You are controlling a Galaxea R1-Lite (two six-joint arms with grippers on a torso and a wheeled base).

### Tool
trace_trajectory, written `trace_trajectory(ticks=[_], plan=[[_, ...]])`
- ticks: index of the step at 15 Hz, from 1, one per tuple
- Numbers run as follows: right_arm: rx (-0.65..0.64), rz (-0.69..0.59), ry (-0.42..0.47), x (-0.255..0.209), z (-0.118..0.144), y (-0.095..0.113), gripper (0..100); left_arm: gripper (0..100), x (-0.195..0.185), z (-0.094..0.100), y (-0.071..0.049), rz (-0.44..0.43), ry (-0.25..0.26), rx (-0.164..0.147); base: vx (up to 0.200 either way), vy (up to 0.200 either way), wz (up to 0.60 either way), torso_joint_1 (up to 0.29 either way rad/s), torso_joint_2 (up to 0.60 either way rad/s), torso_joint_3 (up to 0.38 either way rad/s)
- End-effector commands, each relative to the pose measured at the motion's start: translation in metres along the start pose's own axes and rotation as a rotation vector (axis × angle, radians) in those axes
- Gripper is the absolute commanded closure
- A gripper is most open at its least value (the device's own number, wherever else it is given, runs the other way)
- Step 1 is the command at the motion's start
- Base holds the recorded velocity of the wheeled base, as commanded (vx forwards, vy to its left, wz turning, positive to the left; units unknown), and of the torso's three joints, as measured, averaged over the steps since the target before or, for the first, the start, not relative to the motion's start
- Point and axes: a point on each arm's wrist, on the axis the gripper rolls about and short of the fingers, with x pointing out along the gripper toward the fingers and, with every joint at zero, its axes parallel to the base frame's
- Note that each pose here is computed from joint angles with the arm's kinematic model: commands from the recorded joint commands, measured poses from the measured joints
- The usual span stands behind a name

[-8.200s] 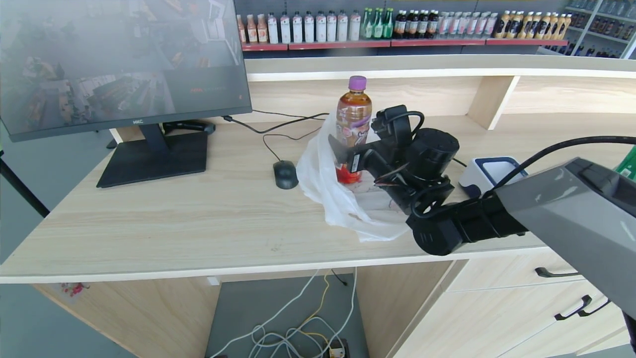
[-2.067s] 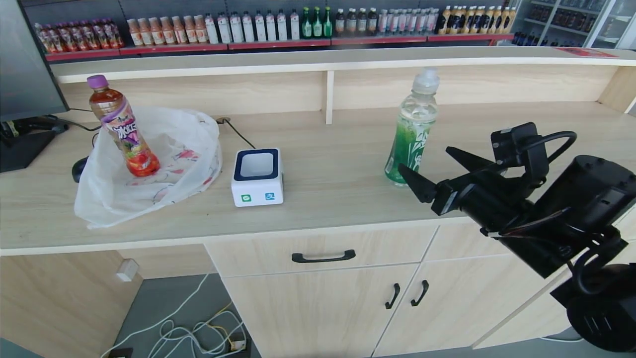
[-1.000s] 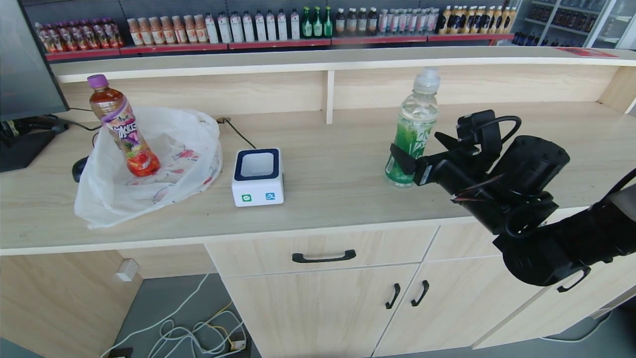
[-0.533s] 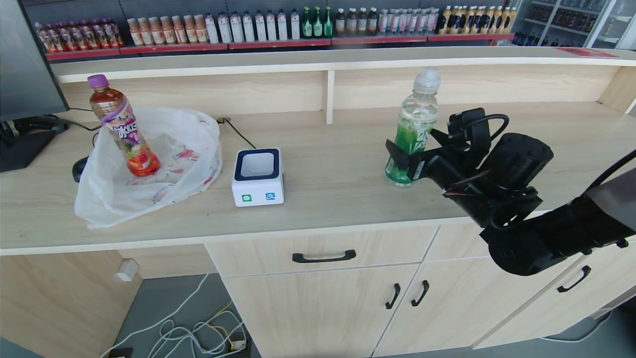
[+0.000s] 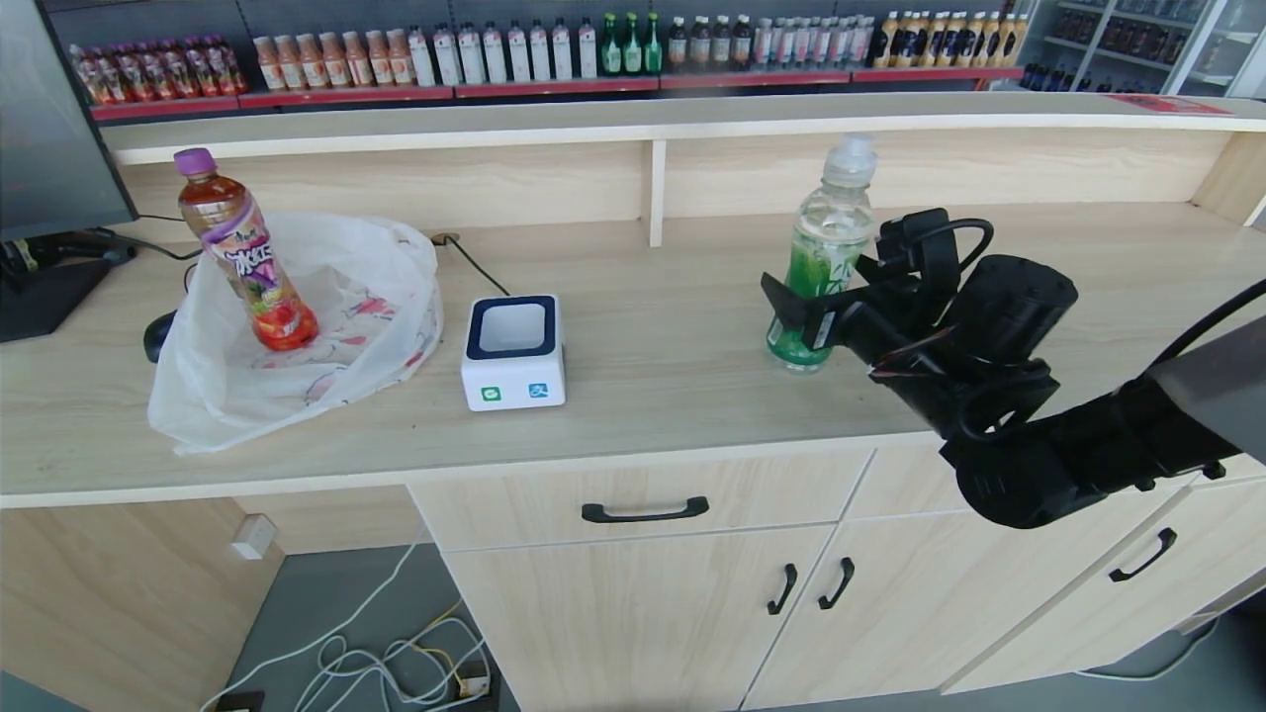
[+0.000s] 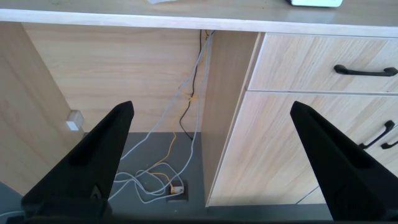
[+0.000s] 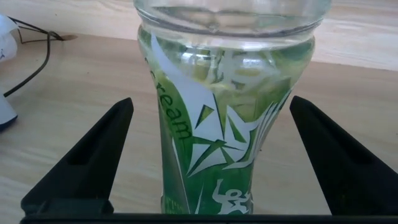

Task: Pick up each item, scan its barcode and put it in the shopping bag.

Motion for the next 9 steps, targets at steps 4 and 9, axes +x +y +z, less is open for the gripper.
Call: trace_trajectory(ticks=[4, 9], plan=[[0.0, 0.0, 0.0, 0.0063, 0.0032, -0.0005, 0, 0, 0.0, 0.0, 0.0, 0.0, -0.001, 0.0, 0.0, 0.0, 0.0, 0.0, 0.0, 0.0], [0.0, 0.001, -0.002, 0.0101, 0.0013, 0.0003, 0, 0, 0.0, 0.0, 0.0, 0.0, -0.001, 0.0, 0.0, 0.0, 0.0, 0.0, 0.0, 0.0]])
